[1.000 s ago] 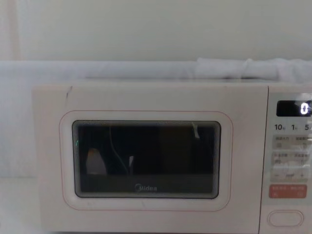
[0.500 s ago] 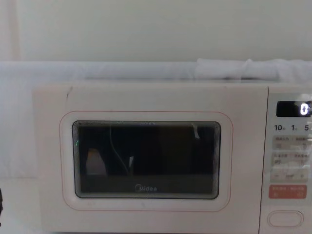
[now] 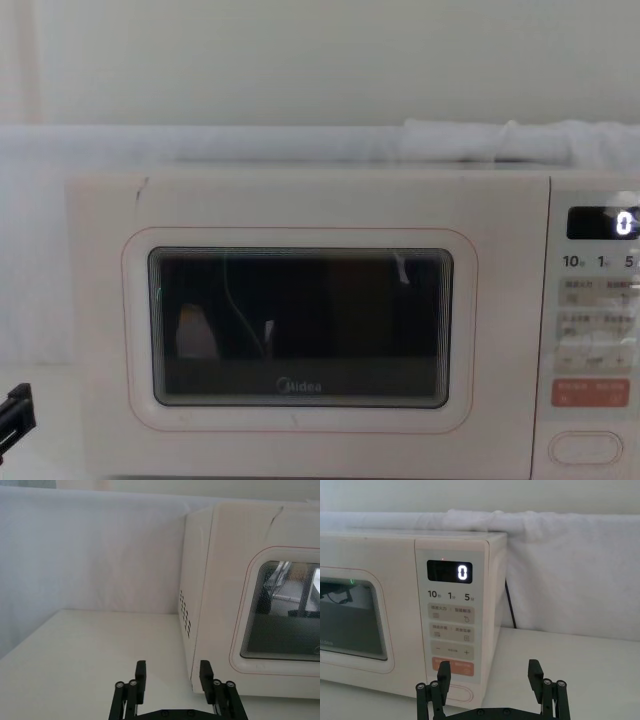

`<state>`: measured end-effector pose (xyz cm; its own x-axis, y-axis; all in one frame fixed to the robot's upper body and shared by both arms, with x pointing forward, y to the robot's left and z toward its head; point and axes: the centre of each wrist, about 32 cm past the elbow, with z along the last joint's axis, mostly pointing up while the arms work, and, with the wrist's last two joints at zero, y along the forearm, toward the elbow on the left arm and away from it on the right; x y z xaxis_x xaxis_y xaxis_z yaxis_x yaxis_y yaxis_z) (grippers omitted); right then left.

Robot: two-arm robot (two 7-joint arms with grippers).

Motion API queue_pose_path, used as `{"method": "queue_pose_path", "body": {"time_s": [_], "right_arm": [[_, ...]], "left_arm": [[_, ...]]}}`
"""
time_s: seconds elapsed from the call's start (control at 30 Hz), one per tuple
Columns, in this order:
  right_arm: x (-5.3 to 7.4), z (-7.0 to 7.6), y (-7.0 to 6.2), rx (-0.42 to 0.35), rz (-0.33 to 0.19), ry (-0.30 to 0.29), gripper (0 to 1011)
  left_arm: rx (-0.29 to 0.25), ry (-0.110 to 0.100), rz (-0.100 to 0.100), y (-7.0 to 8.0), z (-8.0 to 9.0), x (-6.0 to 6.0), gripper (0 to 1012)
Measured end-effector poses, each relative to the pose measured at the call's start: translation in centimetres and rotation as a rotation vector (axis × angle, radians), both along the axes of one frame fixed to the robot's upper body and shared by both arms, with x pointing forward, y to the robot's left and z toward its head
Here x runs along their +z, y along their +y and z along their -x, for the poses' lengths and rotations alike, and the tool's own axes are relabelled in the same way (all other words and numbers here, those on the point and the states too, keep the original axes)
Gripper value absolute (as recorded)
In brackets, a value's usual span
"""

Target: Press the button to open the microwave door with one hand; close the microwave door with the other hand.

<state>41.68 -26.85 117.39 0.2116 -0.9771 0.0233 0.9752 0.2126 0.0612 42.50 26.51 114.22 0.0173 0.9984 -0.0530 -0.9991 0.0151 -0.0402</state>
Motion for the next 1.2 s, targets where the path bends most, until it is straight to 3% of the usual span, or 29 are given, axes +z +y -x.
{"method": "queue_pose_path", "body": {"time_s": [0.2, 0.43, 1.2], "right_arm": [[0.0, 0.0, 0.0, 0.0, 0.0, 0.0, 1000], [0.0, 0.0, 0.0, 0.0, 0.0, 0.0, 1000], [0.0, 0.0, 0.0, 0.0, 0.0, 0.0, 1000]], "left_arm": [[0.0, 0.0, 0.0, 0.01, 0.0, 0.0, 848], [0.0, 0.0, 0.0, 0.02, 0.0, 0.0, 1001], [0.0, 0.0, 0.0, 0.02, 0.0, 0.0, 1001]]}}
